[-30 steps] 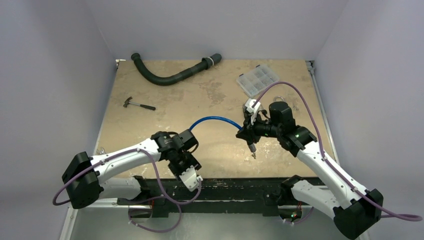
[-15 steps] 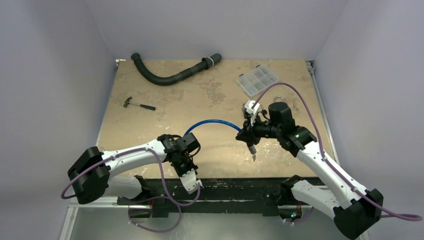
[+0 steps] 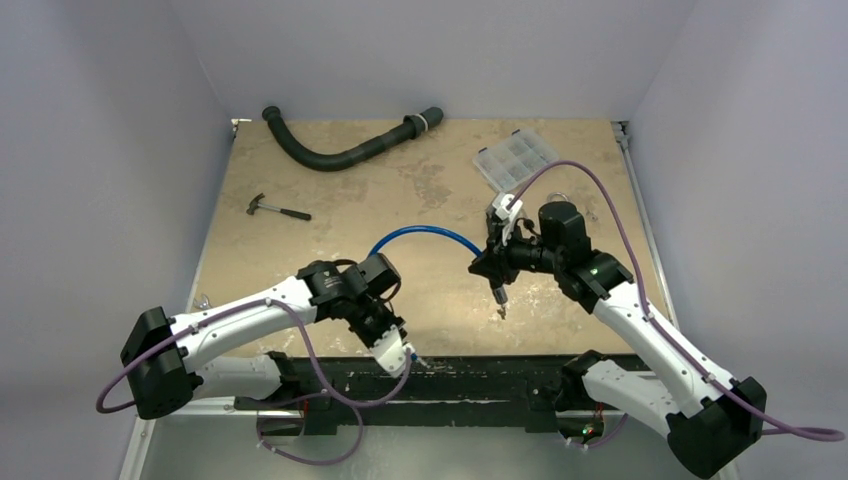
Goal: Lock with the key
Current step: Lock the lock.
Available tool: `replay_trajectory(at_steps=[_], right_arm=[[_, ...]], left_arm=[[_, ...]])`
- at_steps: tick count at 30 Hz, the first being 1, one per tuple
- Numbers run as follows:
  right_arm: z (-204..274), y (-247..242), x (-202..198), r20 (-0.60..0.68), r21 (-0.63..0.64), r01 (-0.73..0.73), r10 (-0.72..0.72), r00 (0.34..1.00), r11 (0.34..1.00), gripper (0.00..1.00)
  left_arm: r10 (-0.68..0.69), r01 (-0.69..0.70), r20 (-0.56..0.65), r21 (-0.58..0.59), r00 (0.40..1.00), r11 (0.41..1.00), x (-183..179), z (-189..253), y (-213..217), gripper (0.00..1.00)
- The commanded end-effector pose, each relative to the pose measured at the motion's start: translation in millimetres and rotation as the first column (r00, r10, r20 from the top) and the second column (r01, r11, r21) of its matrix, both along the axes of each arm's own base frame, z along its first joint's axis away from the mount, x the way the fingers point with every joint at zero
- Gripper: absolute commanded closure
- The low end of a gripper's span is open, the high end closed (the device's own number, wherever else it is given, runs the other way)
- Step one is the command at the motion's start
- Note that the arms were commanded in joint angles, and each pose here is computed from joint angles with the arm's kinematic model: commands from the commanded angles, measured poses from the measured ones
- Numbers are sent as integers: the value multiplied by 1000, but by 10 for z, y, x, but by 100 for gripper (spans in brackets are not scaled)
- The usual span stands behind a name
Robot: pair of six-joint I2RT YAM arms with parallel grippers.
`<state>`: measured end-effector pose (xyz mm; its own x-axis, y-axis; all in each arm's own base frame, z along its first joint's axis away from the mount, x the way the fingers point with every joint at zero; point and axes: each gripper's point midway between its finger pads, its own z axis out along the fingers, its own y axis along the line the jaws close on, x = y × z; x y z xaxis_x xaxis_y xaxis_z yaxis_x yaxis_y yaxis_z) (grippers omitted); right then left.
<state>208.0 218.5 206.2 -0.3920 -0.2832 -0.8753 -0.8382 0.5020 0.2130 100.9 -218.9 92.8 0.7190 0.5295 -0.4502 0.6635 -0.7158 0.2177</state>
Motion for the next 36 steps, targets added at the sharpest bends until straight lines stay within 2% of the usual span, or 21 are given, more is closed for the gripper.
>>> replay_trajectory(at_steps=[1, 3, 5, 8, 11, 15, 19, 25, 36], right_arm=[[489, 67, 291, 89, 106, 93, -103, 991, 990, 100], [591, 60, 359, 86, 134, 113, -125, 988, 985, 100], [680, 37, 440, 76, 160, 149, -162, 984, 976, 100], [804, -58, 630, 43, 204, 243, -256, 966, 948, 100], [940, -143, 801, -38, 275, 320, -323, 946, 907, 100], [1166, -154, 932, -66, 360, 354, -355, 933, 863, 100], [1355, -113, 945, -52, 414, 331, -341, 939, 848, 100], [1384, -119, 903, -28, 403, 311, -328, 944, 861, 100], [1330, -161, 840, -26, 380, 319, -334, 942, 868, 100]], left_arm=[[222, -236, -97, -183, 970, 954, 117, 515, -426, 100], [314, -337, -131, -239, 940, 910, 234, 695, -552, 100], [412, -457, -202, -292, 888, 841, 423, 910, -642, 100], [507, -602, -330, -341, 796, 722, 705, 1246, -775, 100], [585, -738, -454, -339, 672, 583, 928, 1515, -900, 100], [586, -807, -561, -330, 585, 490, 1032, 1754, -1064, 100], [608, -832, -568, -345, 554, 435, 1188, 1874, -1131, 100], [646, -839, -538, -290, 541, 461, 1205, 1722, -1103, 100], [646, -814, -499, -296, 578, 500, 1137, 1637, -1012, 100]])
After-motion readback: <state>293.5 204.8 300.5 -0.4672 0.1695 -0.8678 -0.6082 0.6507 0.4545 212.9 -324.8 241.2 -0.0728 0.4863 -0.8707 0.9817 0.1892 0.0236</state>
